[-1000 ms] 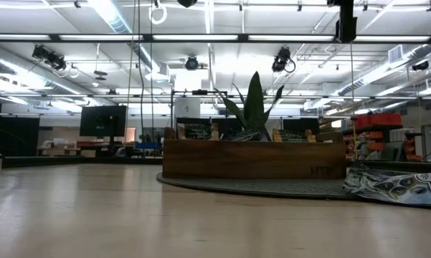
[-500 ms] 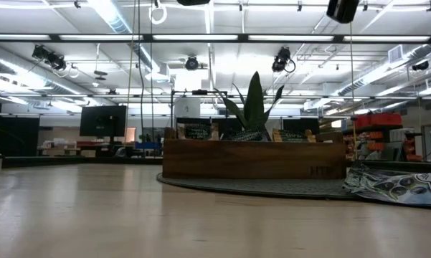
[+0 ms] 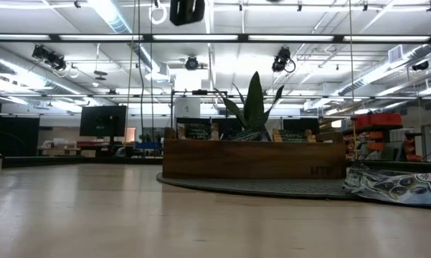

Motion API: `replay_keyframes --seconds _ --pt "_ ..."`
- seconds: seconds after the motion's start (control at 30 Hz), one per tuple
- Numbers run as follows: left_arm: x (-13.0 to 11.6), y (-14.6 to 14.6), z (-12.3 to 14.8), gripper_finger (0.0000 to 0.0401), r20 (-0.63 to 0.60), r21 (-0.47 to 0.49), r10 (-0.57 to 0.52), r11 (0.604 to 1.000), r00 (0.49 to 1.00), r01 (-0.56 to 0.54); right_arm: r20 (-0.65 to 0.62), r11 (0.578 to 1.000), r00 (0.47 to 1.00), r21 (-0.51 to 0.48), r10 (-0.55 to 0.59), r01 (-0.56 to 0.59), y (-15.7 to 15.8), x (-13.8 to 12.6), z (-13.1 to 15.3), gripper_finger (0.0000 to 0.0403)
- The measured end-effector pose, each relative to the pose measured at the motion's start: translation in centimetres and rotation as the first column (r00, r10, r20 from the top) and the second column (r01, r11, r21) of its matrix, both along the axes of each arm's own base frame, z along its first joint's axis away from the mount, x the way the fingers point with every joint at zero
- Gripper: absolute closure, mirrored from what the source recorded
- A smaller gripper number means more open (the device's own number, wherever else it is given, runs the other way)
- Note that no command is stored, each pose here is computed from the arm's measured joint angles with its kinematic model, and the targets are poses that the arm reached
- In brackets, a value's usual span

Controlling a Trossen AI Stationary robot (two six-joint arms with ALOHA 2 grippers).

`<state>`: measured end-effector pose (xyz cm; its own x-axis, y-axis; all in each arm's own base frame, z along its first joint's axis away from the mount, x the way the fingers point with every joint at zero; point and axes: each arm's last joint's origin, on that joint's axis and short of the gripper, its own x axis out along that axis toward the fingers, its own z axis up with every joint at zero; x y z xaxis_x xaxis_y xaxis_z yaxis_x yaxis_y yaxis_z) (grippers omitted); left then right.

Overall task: Pick & Place Tea
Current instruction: Put the yellow tea bag into the right section of the wooden organizer

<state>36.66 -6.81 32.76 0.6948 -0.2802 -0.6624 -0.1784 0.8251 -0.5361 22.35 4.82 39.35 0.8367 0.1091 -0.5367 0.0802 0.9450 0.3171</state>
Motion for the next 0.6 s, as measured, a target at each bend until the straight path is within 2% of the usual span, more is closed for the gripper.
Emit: replay_keyframes --seconds 0.13,0.3,0.6 --pt "-0.7 0.3 2.0 0.04 -0.025 0.114 -0.031 0.993 0.999 0.034 -0.049 1.0 0.999 -0.014 0.019 -0.02 -0.4 2.0 -0.2 0.0233" --pt "-1.7 0.8 4.7 0.04 -0.027 0.277 -0.067 0.958 0.997 0.072 -0.056 0.998 0.997 -0.02 0.051 -0.052 -0.4 4.5 -0.4 0.0233" --pt "-2.4 0.8 4.4 0.04 -0.127 0.351 -0.144 0.919 0.981 0.181 -0.047 0.994 0.995 -0.061 0.093 -0.096 -0.6 8.9 0.4 0.0233"
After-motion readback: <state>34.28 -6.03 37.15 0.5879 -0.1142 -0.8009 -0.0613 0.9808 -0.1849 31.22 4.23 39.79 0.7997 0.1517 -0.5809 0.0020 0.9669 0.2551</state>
